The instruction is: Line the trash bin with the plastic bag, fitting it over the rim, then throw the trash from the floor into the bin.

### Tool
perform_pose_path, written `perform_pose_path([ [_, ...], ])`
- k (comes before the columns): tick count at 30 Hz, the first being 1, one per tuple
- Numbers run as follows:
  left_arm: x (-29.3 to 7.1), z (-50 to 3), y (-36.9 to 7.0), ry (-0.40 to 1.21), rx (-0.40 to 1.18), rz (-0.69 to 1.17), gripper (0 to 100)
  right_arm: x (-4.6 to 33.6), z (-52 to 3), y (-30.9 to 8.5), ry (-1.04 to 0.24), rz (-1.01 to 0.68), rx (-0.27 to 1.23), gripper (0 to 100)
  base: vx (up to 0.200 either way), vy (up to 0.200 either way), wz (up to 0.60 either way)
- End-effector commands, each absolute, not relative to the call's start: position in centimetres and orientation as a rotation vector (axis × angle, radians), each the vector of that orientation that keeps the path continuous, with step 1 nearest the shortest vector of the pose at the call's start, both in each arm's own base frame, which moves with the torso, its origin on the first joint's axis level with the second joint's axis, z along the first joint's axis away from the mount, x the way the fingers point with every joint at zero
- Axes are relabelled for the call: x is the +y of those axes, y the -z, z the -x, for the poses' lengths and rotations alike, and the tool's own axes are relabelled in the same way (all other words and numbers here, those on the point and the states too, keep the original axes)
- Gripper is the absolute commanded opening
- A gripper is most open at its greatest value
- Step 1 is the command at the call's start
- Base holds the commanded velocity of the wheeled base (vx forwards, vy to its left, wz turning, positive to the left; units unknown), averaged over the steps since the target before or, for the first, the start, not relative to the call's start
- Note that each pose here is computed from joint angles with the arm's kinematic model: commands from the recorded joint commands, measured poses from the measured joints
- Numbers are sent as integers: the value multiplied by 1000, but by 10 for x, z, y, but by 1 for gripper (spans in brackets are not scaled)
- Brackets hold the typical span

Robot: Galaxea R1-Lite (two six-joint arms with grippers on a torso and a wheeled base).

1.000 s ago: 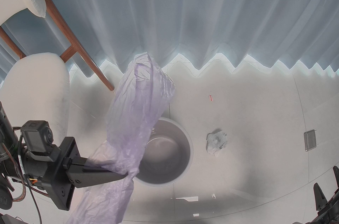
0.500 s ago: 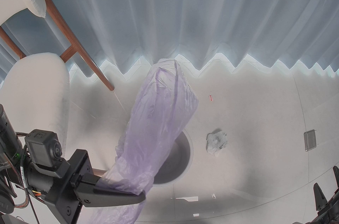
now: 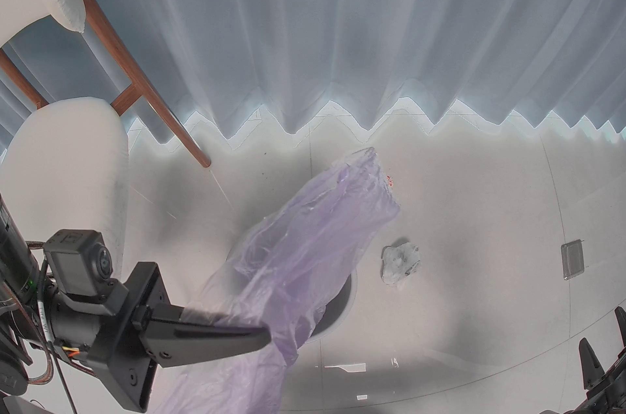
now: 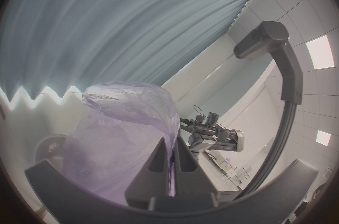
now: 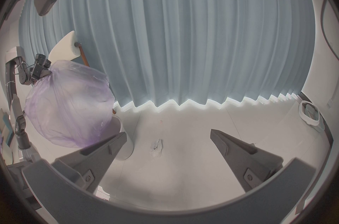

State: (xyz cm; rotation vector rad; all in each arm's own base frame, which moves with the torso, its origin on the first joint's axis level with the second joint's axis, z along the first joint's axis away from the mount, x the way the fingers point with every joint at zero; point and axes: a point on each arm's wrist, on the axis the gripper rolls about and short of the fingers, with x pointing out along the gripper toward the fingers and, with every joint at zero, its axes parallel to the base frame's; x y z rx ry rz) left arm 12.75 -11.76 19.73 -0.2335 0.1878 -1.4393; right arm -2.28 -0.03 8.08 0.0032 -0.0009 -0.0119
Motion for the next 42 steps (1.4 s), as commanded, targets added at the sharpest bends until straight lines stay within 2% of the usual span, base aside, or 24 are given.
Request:
perform_pose_path([
  [1,-120,-141,-190,1365,210,235,0,0,23,-75,12,-3,0,100,0,0,0],
  [5,-117,-153,-186,1322,191,237,0,0,23,-75,12,-3,0,100,0,0,0],
  [16,-95,-182,-204,1181,-33,225,0,0,23,-75,12,-3,0,100,0,0,0],
  [27,-101,-185,-205,1193,-50,223,0,0,23,-75,12,-3,0,100,0,0,0],
  [31,-102,-183,-199,1200,-28,225,0,0,23,-75,12,-3,0,100,0,0,0],
  [33,-101,-176,-183,1207,41,227,0,0,23,-76,12,-3,-2,100,0,0,0],
  [42,-105,-171,-151,1219,164,202,0,0,23,-75,14,-3,0,100,0,0,0],
])
